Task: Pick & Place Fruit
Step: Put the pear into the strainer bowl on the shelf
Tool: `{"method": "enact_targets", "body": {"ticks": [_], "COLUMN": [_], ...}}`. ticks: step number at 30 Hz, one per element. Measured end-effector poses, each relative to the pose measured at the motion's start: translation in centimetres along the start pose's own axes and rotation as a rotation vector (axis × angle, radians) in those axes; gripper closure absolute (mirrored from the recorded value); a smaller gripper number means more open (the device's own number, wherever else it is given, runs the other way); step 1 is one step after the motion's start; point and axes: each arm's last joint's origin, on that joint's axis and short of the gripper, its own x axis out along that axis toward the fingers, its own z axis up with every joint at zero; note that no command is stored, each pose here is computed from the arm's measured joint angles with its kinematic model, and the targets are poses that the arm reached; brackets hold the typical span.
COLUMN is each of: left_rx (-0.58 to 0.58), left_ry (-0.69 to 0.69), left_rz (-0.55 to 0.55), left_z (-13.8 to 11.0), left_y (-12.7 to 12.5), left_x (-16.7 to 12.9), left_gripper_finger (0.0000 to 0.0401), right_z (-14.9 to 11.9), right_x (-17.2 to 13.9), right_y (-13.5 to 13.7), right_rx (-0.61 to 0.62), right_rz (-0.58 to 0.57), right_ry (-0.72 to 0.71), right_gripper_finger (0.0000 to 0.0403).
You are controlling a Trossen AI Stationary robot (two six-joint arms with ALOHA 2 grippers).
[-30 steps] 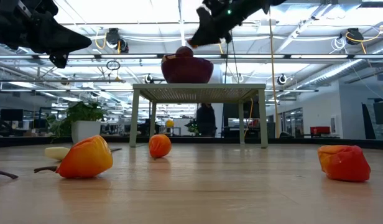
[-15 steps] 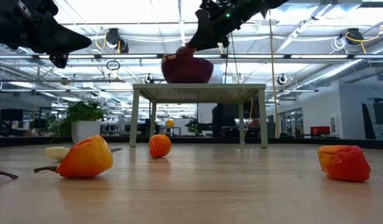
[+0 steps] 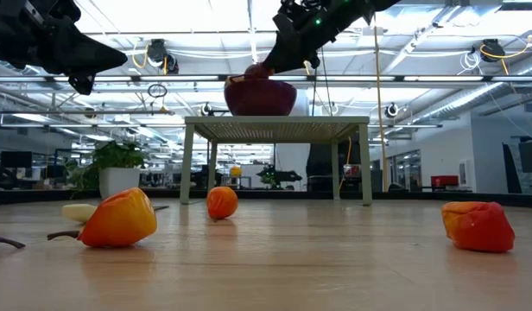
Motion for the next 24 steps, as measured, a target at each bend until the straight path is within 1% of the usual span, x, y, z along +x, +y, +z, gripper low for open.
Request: {"method": "enact_targets", "body": {"ticks": [2,6,10,24], "left_rx": [0.0,-0.003,-0.019,-0.018], "left_ry": [0.0,0.0,-0.001,-0.001], "left_rz": [0.0,0.0,0.002,0.007], "left_z": [0.0,0.0,0.0,0.0], "left_y": [0.0,0.0,0.01,0.02], "left_x": [0.0,0.0,0.0,0.0], "left_gripper_finger": [0.038,0.038,0.038,0.038], "right_z": [-0.1,-0.52,-0.28,-0.27], "right_x": [0.17,0.71,0.57,0.62], "right_y": [0.08,0.07,-0.09,-0.26], "right_rx": [-0.001,-0.002,-0.002,-0.022], "right_rz": [0.018,0.016,0.013,0.007], "right_ry": [0.003,0.021,0.005,0.001], "right_gripper_finger": [0.0271,0.0271,0.0271,0.027]}}
